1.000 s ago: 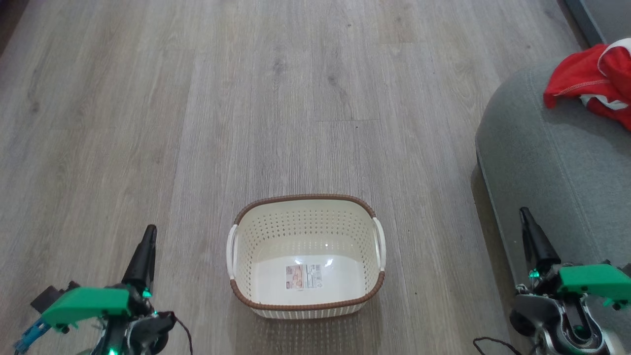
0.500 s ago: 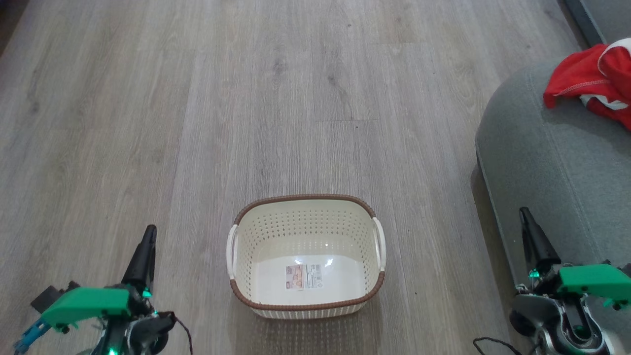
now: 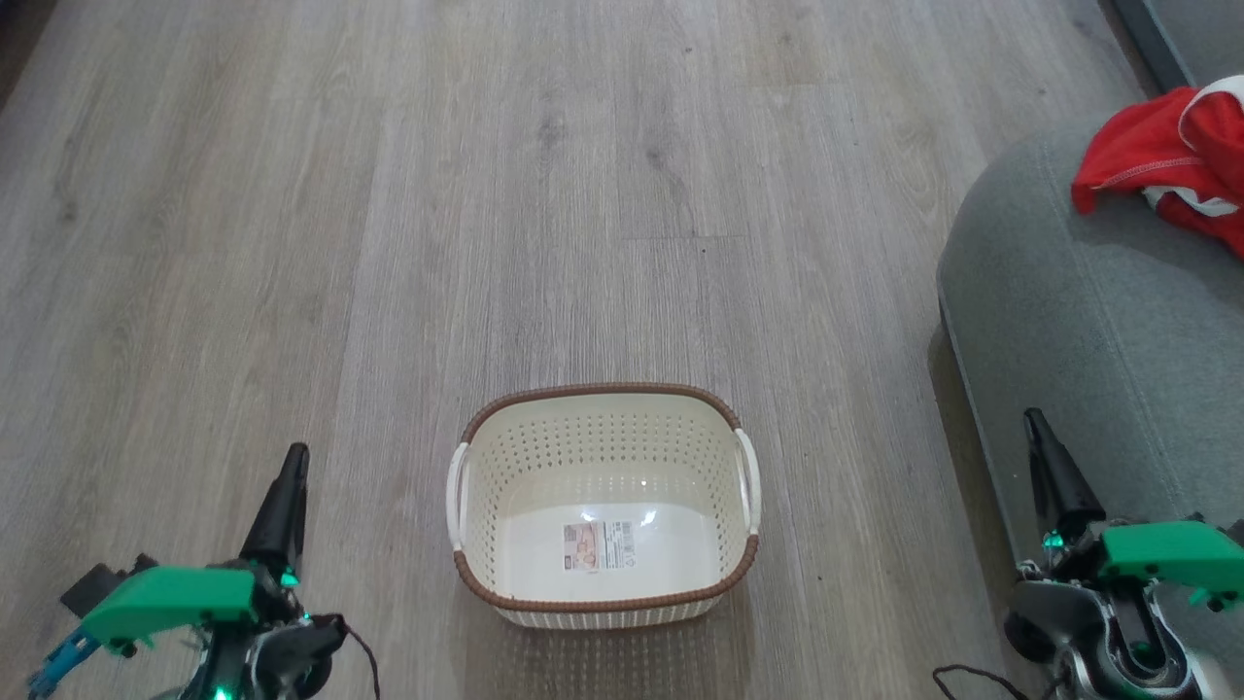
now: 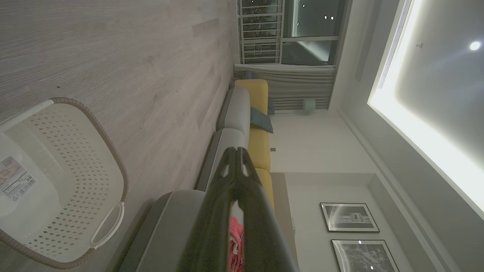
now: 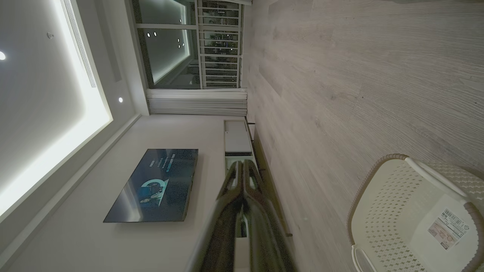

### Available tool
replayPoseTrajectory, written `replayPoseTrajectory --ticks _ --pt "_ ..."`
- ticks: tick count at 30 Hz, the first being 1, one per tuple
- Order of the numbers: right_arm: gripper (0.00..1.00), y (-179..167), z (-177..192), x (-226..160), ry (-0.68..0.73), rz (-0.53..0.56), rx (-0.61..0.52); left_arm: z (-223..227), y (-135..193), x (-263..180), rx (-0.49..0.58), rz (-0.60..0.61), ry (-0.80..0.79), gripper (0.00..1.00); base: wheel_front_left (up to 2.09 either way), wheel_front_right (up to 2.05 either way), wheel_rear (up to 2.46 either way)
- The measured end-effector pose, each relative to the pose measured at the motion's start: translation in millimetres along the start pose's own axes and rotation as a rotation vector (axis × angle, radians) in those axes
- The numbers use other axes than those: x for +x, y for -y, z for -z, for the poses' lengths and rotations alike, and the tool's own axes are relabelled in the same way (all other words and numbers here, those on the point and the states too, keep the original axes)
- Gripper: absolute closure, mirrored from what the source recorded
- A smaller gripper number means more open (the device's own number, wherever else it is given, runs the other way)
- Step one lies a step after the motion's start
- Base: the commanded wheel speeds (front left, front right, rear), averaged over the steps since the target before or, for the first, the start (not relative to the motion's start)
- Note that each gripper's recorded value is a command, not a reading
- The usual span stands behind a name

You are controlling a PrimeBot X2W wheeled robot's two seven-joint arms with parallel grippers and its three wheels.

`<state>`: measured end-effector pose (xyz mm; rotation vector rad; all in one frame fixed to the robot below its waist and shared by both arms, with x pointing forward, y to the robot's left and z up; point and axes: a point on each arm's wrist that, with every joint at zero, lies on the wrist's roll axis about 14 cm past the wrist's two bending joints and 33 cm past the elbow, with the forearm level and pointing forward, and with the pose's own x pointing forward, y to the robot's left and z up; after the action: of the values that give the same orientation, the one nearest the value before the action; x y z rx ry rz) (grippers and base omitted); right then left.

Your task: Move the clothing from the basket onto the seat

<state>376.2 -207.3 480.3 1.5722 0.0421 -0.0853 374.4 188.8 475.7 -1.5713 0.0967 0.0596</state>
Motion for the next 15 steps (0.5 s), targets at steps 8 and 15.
replayPoseTrajectory --ticks 8,15 --pt "1.0 0.0 0.1 0.0 0.0 0.0 0.0 0.0 0.0 0.0 0.0 0.0 0.0 1.0 0.0 0.0 0.0" --pt "1.0 0.0 0.1 0.0 0.0 0.0 0.0 0.0 0.0 0.0 0.0 0.0 0.0 1.0 0.0 0.0 0.0"
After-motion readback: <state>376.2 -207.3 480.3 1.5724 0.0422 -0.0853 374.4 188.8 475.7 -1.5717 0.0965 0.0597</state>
